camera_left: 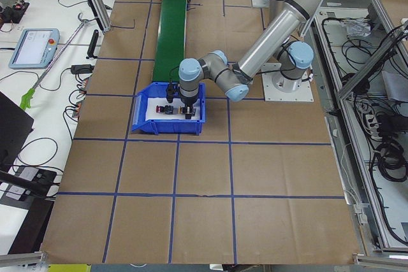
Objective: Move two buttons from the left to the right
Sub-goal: 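Lower the left gripper and grasp the yellow-capped button, then lift the yellow button out of the bin with the left gripper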
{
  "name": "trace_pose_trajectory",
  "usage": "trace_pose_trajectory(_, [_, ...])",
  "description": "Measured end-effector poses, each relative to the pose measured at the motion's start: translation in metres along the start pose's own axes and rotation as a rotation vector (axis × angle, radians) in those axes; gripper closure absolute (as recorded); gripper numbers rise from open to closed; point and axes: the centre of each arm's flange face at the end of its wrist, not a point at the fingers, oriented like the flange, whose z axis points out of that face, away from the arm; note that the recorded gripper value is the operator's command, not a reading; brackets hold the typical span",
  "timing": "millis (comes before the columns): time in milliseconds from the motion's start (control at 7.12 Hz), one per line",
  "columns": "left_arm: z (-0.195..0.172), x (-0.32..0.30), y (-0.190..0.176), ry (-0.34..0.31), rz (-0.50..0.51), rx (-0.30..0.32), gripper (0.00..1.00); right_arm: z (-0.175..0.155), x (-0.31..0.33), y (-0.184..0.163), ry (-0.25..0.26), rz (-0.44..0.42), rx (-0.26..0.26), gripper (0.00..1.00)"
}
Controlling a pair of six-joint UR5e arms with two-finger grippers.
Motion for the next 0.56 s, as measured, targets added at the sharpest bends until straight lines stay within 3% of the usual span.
trace_pose_trajectory(140, [-0.001, -0.001, -0.001, -0.002, 0.001, 0.002, 0.92, -0.004, 0.0, -0.001, 0.001, 0.001, 0.005, 0.0])
trace_pose_trajectory(561, [-0.022, -0.007, -0.011, -0.015, 0.004, 0.022, 0.94, -0.011, 0.003, -0.011, 0.002, 0.007, 0.012, 0.0])
